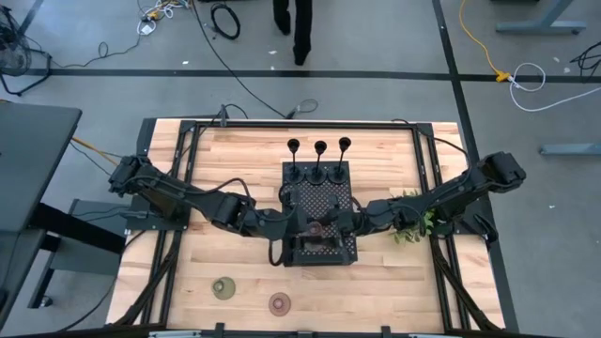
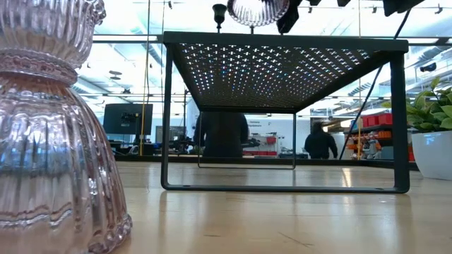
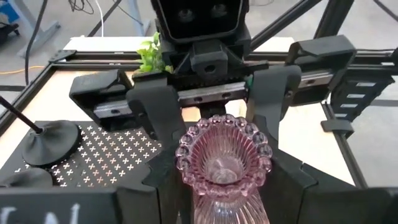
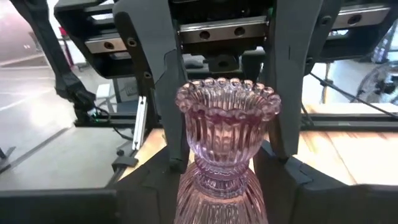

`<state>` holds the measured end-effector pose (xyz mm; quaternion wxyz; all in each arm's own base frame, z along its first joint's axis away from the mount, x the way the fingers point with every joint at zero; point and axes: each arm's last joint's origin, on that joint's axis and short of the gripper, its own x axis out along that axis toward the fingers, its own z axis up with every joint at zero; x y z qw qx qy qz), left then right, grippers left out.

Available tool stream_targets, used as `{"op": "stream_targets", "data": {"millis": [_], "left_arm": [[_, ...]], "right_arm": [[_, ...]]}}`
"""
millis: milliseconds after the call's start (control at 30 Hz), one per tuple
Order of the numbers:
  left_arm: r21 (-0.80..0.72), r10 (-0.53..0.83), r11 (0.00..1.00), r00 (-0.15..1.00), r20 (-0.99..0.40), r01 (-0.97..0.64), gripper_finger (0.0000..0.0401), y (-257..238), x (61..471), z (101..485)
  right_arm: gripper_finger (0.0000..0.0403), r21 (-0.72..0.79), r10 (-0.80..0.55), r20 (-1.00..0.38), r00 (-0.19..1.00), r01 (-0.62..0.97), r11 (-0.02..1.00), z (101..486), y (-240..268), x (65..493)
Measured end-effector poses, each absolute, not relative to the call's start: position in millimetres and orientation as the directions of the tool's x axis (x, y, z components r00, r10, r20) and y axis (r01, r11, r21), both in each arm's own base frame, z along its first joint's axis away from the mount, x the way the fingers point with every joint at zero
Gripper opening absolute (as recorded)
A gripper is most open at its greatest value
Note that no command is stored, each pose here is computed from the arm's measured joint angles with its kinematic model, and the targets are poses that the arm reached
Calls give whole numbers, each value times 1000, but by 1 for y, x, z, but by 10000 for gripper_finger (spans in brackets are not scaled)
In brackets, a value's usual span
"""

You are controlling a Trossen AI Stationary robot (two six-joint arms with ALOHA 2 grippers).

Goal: Pick & Place candle stick holders
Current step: Put the top pink glass candle holder on the shelf

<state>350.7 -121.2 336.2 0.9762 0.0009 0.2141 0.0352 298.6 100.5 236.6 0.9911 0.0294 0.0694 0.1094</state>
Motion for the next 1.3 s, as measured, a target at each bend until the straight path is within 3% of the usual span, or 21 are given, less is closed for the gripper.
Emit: {"op": "stream_targets", "data": {"millis": [300, 467, 633, 800, 900, 1300], "left_arm": [[60, 20, 998, 904, -426, 6, 187, -122, 351, 336], [68, -4, 997, 927, -374, 32, 241, -123, 344, 352], [67, -14, 997, 927, -374, 42, 279, -125, 336, 356], [70, 44, 997, 949, -313, -23, 282, -124, 320, 376], [85, 62, 996, 933, -355, -33, 279, -126, 317, 370], [52, 58, 998, 930, -364, -42, 275, -128, 313, 371]], "right_arm": [[137, 52, 195, -159, 968, -189, 981, 240, 105, 291], [96, 61, 202, -249, 947, -193, 979, 226, 106, 288], [97, 64, 180, -263, 948, -168, 984, 227, 109, 286], [97, 60, 170, -259, 951, -160, 985, 229, 119, 280], [97, 50, 150, -242, 959, -142, 989, 234, 126, 274], [97, -26, -53, -244, 968, 48, 999, 241, 148, 249]]}}
